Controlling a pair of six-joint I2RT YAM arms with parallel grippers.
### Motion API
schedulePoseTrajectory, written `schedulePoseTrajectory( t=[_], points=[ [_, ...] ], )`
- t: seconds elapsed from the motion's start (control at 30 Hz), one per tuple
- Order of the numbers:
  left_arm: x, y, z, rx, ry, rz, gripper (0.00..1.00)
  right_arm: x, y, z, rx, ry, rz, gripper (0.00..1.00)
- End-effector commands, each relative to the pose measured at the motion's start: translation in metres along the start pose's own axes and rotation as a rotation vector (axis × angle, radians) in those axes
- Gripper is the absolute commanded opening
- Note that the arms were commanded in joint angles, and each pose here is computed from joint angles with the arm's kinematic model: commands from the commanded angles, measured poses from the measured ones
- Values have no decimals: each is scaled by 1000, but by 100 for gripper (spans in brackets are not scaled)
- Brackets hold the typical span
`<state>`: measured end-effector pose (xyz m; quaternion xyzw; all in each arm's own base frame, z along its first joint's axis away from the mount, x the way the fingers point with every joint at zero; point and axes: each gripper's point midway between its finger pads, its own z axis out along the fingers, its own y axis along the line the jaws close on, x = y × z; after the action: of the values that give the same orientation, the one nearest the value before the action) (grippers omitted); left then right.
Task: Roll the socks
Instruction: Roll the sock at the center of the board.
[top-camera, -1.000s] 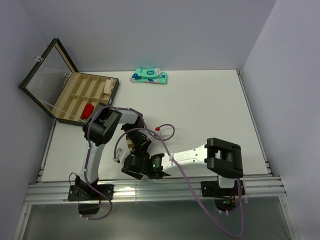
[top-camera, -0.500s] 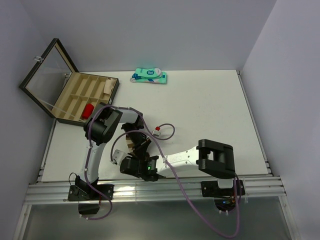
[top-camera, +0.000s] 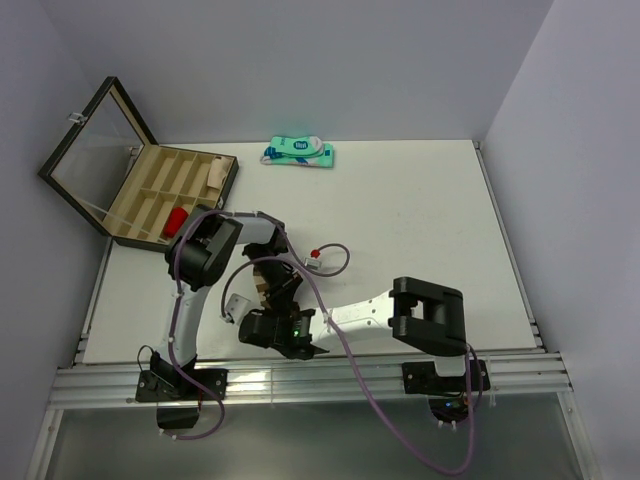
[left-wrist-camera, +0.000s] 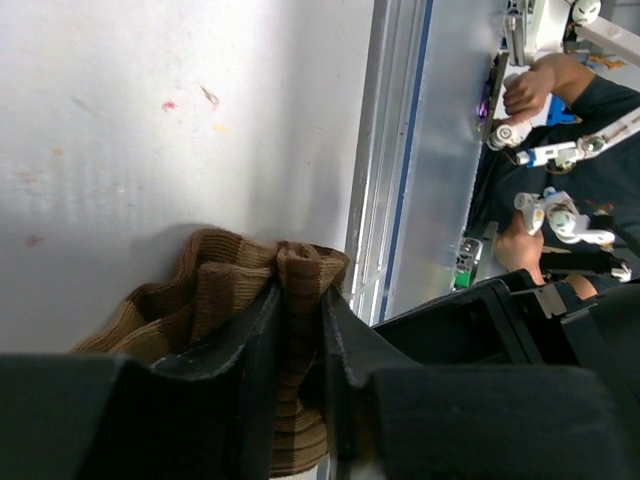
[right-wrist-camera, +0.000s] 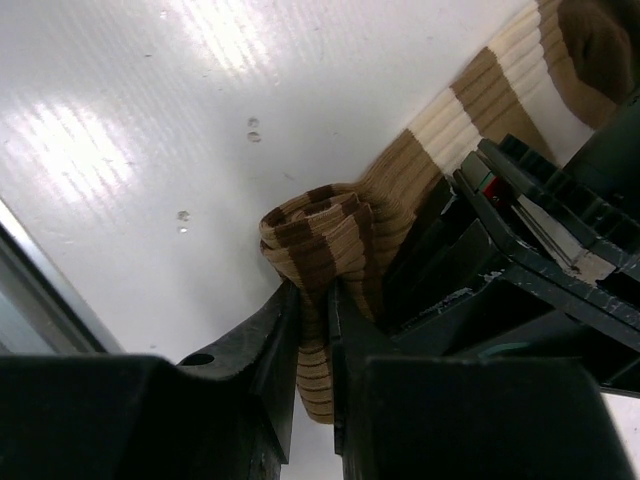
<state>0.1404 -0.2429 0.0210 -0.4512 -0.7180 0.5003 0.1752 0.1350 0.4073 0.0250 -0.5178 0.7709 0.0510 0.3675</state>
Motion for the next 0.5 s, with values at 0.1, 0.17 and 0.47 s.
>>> schedulePoseTrajectory(
  t=[0.1,0.17,0.47],
  points=[
    [-35,-7,-25,-74,-95,121,30,42,-2,11,-32,130,-3,11],
    [-42,-6,-30,-106,-114,149,32,42,-2,12,-44,135,12,10],
    [-57,3,-50,-260,-163,183,35,41,-6,13,-96,158,72,9]
  ],
)
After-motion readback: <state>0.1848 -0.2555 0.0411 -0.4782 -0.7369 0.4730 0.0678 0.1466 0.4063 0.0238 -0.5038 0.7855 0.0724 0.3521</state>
